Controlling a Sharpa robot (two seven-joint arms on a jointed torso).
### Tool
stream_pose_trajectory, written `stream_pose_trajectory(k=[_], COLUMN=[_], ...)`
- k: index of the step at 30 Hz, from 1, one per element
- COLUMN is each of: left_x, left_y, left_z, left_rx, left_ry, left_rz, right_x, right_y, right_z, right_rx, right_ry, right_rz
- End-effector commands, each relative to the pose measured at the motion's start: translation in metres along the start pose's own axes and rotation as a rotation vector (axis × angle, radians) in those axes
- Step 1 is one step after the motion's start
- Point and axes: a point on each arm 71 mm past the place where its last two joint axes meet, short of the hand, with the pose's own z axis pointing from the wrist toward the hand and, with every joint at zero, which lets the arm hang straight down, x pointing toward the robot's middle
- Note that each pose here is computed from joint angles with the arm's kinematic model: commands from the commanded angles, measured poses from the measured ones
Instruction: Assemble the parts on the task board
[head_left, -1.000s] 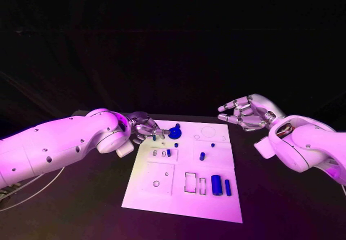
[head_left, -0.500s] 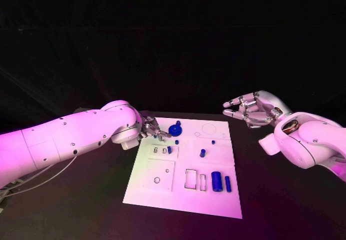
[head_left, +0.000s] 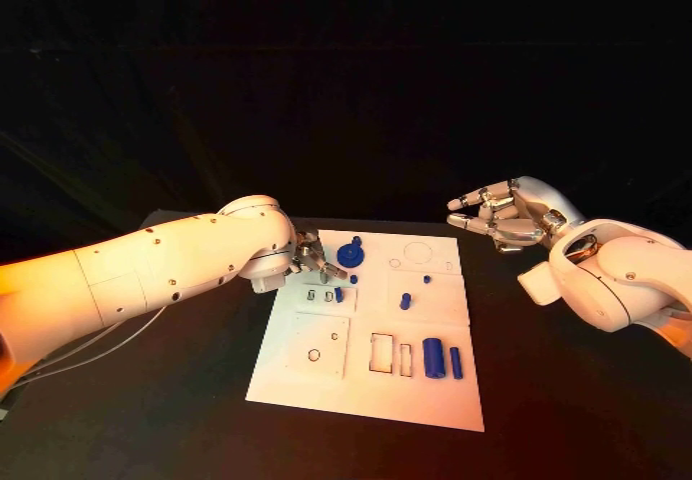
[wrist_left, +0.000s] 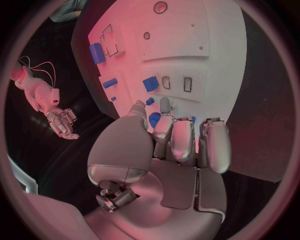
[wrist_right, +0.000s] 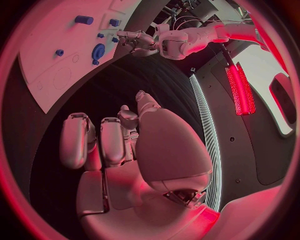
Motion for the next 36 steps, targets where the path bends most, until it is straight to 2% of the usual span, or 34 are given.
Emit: stream_pose_trajectory(k=[1,13,36], left_x=[0.0022,0.0078,0.0138], left_y=[-0.0036,-0.0085,-0.0121], left_z=[0.0012,0.0051,0.0072], left_rx=[-0.011,-0.011,-0.008], left_ry=[0.028,0.068,0.113], left_rz=[0.048,0.073,0.093], right_x=[0.002,0.002,0.005], right_y=[0.000,0.000,-0.001], right_z=[0.001,0.001,0.004], right_rx=[-0.004,-0.005,-0.003], right_ry=[0.013,0.015,0.023], right_rz=[-0.007,-0.009,-0.010])
